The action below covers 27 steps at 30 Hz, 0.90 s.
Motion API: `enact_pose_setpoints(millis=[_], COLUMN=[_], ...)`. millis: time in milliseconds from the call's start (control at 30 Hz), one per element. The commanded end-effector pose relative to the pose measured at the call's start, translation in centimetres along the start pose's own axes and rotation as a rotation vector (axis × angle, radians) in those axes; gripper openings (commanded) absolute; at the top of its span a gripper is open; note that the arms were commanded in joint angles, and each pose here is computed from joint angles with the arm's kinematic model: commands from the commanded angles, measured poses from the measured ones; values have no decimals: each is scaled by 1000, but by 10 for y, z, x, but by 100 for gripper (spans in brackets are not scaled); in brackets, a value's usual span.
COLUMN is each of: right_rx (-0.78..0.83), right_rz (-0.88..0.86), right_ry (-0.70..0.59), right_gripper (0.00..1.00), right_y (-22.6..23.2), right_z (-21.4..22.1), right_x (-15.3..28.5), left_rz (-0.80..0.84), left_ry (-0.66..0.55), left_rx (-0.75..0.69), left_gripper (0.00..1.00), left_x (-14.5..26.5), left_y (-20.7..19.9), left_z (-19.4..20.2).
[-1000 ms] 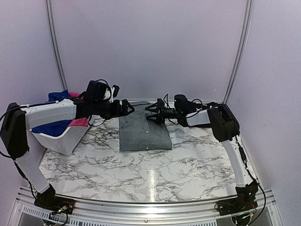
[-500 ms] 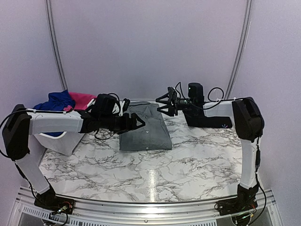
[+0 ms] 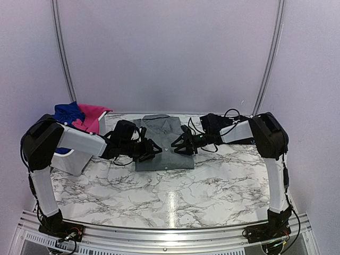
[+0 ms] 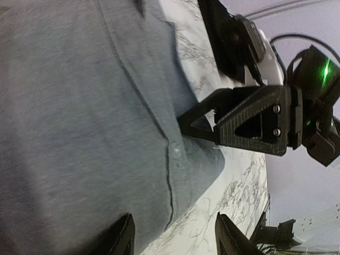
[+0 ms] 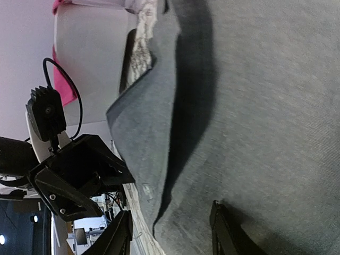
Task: Fold and stack the mixed laundry pile
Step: Smooth out the 2/3-rectangle-folded shirt at the center of the board.
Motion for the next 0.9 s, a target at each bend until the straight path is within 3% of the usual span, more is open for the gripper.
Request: enact_pose_setpoints(millis=[0, 233, 400, 600, 767, 867], right_rx=[6, -62, -45, 67, 166, 184], right_rz=[92, 224, 255, 282, 243, 222], right_ry=[23, 69, 97, 124, 83, 54], right_gripper=[45, 39, 39, 41, 44, 44], right_y=[-36, -83, -77, -46, 3, 23], right_z=[9, 47, 77, 103, 102, 101], right_x=[-4, 1, 11, 29, 49, 55], left_rz=[-4, -82, -73, -16, -14, -96], left_ry=[4, 111, 159, 202, 105, 56], left_rx=[114, 191, 166, 95, 6, -8], left_gripper=[52, 48, 45, 43, 59, 66], left_x=[-6, -9, 2, 34, 74, 86], left_y=[29, 67, 56, 15, -12, -9], left_z=[21, 71, 96, 133, 104, 77])
Point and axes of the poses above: each gripper's point midway between its finger pads, its own x axis back along the fingers, its own y axis along the line the jaws close on, z = x × y, the point moved 6 cm from there along x, back along the fingers, and after that the axes turned 8 degrees about -x, right-handed, at the moved point
